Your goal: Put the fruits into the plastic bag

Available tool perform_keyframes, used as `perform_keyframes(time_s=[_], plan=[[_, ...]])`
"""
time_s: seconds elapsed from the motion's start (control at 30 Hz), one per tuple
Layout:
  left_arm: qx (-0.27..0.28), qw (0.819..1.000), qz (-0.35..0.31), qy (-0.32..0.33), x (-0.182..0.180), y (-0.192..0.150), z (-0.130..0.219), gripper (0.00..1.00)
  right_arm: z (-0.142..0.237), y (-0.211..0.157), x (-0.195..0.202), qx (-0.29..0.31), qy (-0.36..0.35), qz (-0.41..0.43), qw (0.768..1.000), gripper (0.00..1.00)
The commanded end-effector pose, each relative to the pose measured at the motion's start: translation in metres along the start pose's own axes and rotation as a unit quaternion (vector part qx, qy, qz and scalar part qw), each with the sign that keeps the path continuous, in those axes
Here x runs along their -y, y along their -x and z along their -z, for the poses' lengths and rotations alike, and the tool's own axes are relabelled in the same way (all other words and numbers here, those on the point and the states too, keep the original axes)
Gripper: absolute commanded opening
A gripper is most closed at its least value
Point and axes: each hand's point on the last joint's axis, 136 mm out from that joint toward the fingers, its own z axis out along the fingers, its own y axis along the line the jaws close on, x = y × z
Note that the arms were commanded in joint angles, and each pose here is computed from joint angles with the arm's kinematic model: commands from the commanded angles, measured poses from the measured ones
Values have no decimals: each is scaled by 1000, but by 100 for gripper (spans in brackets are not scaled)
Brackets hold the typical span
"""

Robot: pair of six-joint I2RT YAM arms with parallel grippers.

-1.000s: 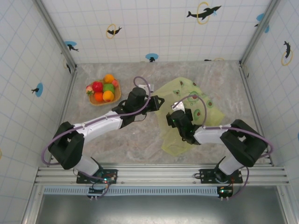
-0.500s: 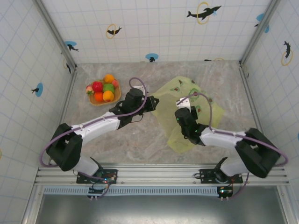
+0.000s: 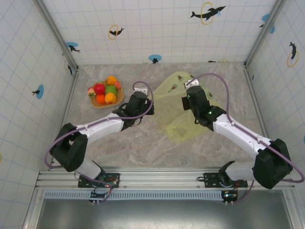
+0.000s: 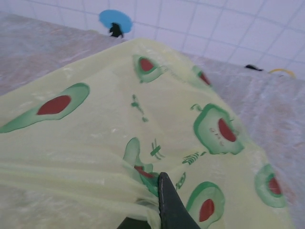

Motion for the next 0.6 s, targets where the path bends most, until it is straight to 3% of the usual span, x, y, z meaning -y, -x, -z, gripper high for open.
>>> perform_keyframes(time_s=[0.0,0.13,0.27,0.4,0.47,0.57], plan=[[-5,995,-52,80,-29,-1,-8,15,-4,-16,-14,-67,50,-18,996,0],[-7,996,-57,69,-24,1,-4,37,-10,-16,-8,-81,39,-39,995,0],[2,999,-50,-8,2,8,17,57,-16,-16,-5,-87,38,-67,993,0],[19,996,-50,-73,23,18,47,85,-22,-14,-14,-90,58,-100,989,0],[30,995,-41,-82,23,26,60,92,-25,-16,-18,-93,67,-117,987,0],[43,996,0,-79,7,41,78,94,-30,-19,-23,-99,75,-137,983,0]])
